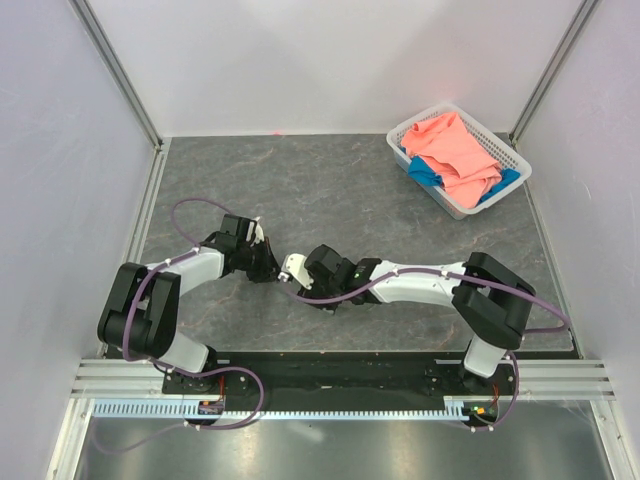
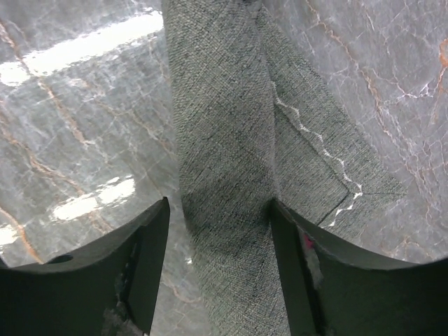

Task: Fold the napkin, place the utensils inside, and roll it up
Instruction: Roll the napkin with the utensil

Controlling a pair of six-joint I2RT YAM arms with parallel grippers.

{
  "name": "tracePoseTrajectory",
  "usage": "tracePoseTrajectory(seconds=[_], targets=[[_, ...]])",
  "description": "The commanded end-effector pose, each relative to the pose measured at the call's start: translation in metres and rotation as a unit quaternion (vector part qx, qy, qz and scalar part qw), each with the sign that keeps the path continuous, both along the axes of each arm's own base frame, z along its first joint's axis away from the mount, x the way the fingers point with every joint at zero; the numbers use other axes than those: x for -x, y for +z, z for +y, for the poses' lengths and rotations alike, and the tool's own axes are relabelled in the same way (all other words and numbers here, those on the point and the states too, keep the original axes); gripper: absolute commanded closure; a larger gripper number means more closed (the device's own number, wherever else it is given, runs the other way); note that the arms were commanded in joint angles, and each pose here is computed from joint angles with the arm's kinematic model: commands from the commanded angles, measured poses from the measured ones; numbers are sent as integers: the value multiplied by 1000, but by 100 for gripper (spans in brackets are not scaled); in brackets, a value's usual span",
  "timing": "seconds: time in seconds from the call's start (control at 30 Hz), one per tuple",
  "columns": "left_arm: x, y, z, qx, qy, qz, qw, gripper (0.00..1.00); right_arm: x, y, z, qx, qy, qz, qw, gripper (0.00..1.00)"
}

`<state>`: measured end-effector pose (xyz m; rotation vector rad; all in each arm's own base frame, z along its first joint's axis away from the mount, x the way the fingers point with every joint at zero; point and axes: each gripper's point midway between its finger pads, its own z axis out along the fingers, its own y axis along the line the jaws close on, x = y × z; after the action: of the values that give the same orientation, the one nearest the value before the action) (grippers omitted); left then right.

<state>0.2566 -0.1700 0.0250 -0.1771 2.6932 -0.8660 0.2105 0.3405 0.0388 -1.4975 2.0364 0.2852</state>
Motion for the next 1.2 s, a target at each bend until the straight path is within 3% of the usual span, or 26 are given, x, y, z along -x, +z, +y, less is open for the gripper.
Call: tracePoseTrajectory(seconds=[0.0, 0.23, 0.33, 0.37, 0.47, 0.57, 0.87, 1.17], targets=[[-1, 6, -4, 6, -23, -7, 1000, 98, -13, 3, 11, -17, 2, 2, 1000, 37], [-6, 14, -7, 14, -25, -24, 999, 95, -14, -15, 1, -4, 0, 42, 999, 45], [-10, 22, -7, 16, -24, -40, 999, 81, -13, -19, 1, -6, 0, 58, 998, 50], [-13, 25, -7, 16, -21, -47, 999, 70, -11, -22, 1, -9, 0, 71, 997, 52], [-23, 39, -2, 3, -6, -80, 997, 50, -12, -22, -1, -16, -5, 99, 995, 60], [-31, 51, 9, -20, 23, -115, 993, 42, -8, -20, 0, -37, -2, 154, 987, 64], [-24, 61, 25, -37, 58, -166, 984, 39, 6, -16, 5, -101, 4, 314, 944, 70], [-13, 48, 24, -26, 50, -164, 985, 39, -5, -15, 3, -141, -36, 413, 899, 70]])
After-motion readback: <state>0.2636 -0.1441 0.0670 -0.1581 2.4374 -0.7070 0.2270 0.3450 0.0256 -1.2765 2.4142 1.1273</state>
